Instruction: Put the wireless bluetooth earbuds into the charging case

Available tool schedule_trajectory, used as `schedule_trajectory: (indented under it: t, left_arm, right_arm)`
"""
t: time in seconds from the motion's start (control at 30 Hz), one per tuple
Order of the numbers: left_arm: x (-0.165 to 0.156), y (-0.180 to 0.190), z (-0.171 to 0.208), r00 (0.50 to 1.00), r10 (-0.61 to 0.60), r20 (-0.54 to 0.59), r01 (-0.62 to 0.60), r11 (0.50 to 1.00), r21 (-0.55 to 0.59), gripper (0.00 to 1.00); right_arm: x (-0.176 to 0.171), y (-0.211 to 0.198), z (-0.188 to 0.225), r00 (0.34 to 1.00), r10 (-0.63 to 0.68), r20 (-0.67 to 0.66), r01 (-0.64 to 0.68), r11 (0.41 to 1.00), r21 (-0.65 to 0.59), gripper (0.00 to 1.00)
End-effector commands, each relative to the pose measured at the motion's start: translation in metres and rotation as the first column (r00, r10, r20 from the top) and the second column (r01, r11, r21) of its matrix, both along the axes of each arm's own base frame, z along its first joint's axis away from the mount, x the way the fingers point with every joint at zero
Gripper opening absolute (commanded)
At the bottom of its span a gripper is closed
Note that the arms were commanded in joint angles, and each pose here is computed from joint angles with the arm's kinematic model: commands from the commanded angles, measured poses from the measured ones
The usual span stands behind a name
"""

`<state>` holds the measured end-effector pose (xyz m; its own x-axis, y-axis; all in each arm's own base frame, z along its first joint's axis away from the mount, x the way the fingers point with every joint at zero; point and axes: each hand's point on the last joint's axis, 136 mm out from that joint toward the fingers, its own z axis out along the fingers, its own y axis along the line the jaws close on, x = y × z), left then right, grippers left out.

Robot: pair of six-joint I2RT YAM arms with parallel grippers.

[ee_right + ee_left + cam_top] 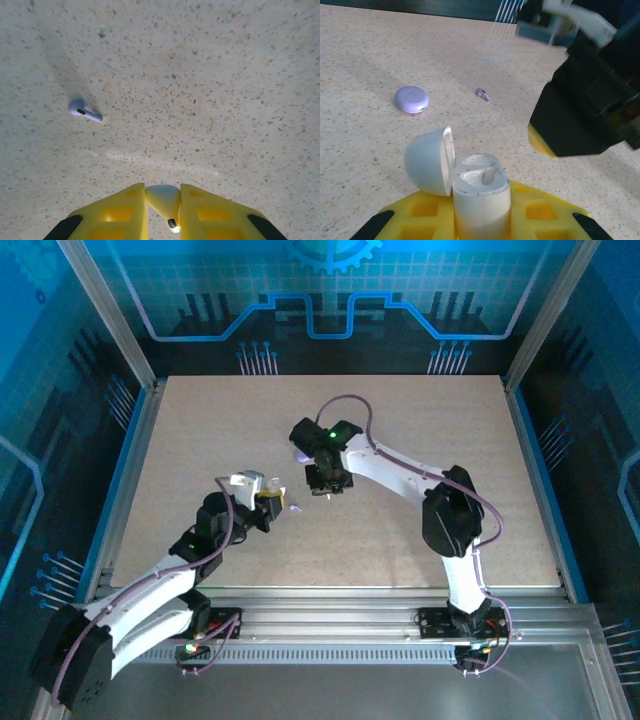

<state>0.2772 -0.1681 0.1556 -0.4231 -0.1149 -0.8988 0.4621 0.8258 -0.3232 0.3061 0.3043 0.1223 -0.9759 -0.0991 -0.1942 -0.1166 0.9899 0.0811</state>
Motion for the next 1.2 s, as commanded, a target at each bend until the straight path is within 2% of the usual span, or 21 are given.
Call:
schedule_trajectory:
  t: [0.0, 0.27, 0.63, 1.17]
  left_arm:
    - [0.001, -0.017, 0.012, 0.996, -0.054, 0.069, 0.057, 0.997, -0.044, 0.20]
    - [0.007, -0.056, 0.009, 0.981, -0.155, 0.114, 0.161, 0.986, -0.048, 0.20]
    - [0.001, -0.095, 0.036, 0.923, -0.288, 0.255, 0.308, 0.950, -0.042, 0.20]
    - [0.003, -0.107, 0.061, 0.891, -0.292, 0.347, 0.342, 0.935, -0.093, 0.20]
  right_arm:
    - [0.010, -0.008, 0.029, 0.997, -0.041, 0.068, 0.039, 0.999, 0.035, 0.20]
    - [0.014, -0.011, 0.074, 0.986, -0.062, 0.156, 0.042, 0.991, 0.131, 0.20]
    - [0.008, -0.009, 0.118, 0.959, -0.111, 0.260, 0.026, 0.950, 0.310, 0.20]
    - [-0.004, -0.004, 0.134, 0.935, -0.120, 0.333, -0.039, 0.901, 0.433, 0.21]
